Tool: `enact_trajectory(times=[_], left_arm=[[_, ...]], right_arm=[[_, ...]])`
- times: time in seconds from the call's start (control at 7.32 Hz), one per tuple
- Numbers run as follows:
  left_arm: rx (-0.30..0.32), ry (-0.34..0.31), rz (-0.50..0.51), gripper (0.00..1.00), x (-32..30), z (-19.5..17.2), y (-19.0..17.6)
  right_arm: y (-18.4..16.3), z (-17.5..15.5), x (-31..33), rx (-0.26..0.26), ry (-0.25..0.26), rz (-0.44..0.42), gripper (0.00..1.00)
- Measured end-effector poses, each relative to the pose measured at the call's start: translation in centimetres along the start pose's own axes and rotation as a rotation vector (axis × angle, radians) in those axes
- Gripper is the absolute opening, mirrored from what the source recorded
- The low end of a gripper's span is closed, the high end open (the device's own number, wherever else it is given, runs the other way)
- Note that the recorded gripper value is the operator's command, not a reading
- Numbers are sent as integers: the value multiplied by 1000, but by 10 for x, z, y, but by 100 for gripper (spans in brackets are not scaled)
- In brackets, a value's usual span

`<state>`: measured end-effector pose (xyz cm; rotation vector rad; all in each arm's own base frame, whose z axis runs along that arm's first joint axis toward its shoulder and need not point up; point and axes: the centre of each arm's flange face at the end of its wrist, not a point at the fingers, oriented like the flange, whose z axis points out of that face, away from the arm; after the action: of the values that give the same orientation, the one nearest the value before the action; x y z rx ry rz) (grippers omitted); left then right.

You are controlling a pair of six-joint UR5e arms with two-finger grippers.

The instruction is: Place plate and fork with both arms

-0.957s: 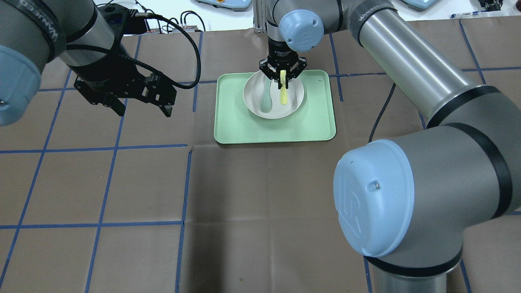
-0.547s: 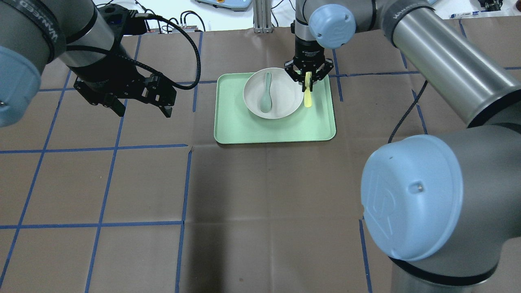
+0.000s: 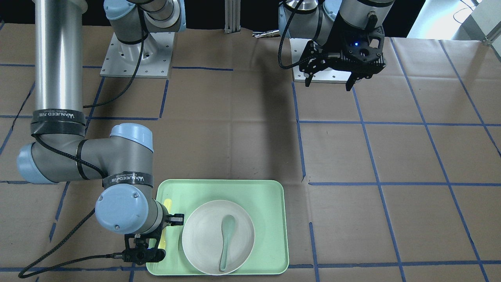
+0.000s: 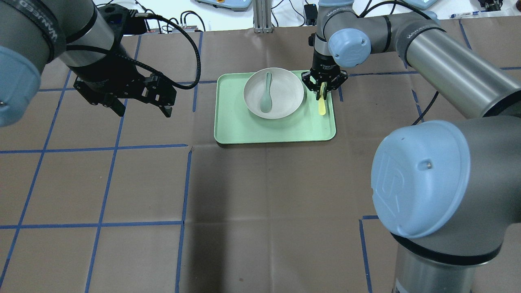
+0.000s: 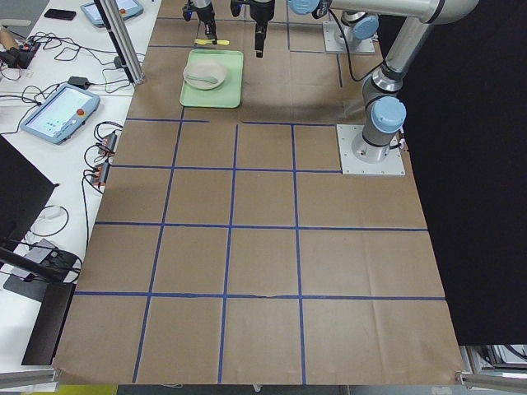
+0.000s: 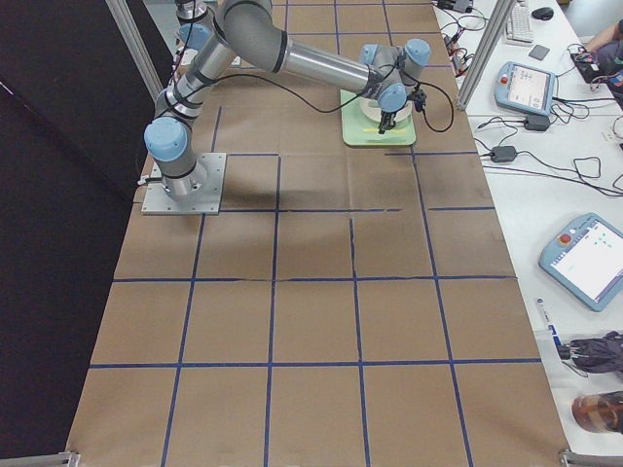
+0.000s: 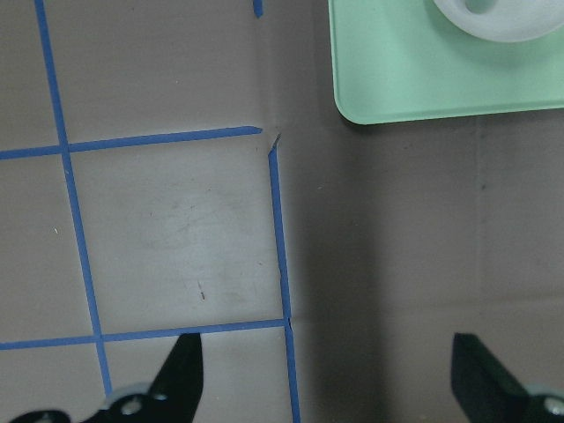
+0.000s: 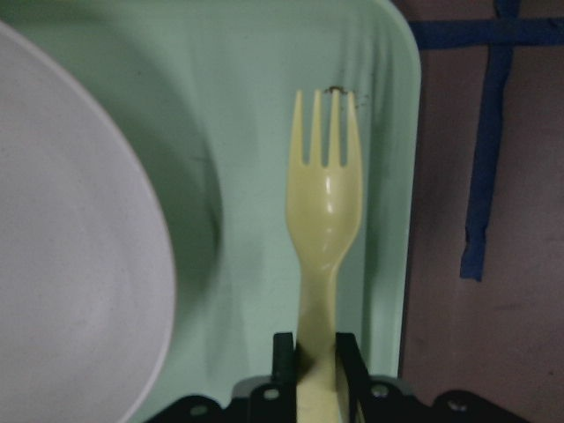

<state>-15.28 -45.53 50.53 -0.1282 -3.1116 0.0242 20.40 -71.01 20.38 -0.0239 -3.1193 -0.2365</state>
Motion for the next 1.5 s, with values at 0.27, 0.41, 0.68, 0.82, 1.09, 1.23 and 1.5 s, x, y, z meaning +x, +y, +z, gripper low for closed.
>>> enact_trajectory(times=[0.27,0.41,0.68,0.82,1.09,1.23,1.5], left_arm=[[0,2,0,100,0,0,0],[0,3,1,100,0,0,0],[0,4,1,100,0,0,0],[0,5,1,100,0,0,0],[0,6,0,100,1,0,0],[0,6,0,100,1,0,0],[-1,7,0,100,1,1,0]], right_arm=[[-2,11,-1,-5,2,-1,100],[-3,10,-1,-3,3,1,100],[-2,-5,1,17,-1,8,100],[1,-18,2,32,-4,9,100],[19,-59,8,57,-7,3,100],[34,-84,13,57,-6,-9,100],[78,-132,32,65,-8,-26,100]])
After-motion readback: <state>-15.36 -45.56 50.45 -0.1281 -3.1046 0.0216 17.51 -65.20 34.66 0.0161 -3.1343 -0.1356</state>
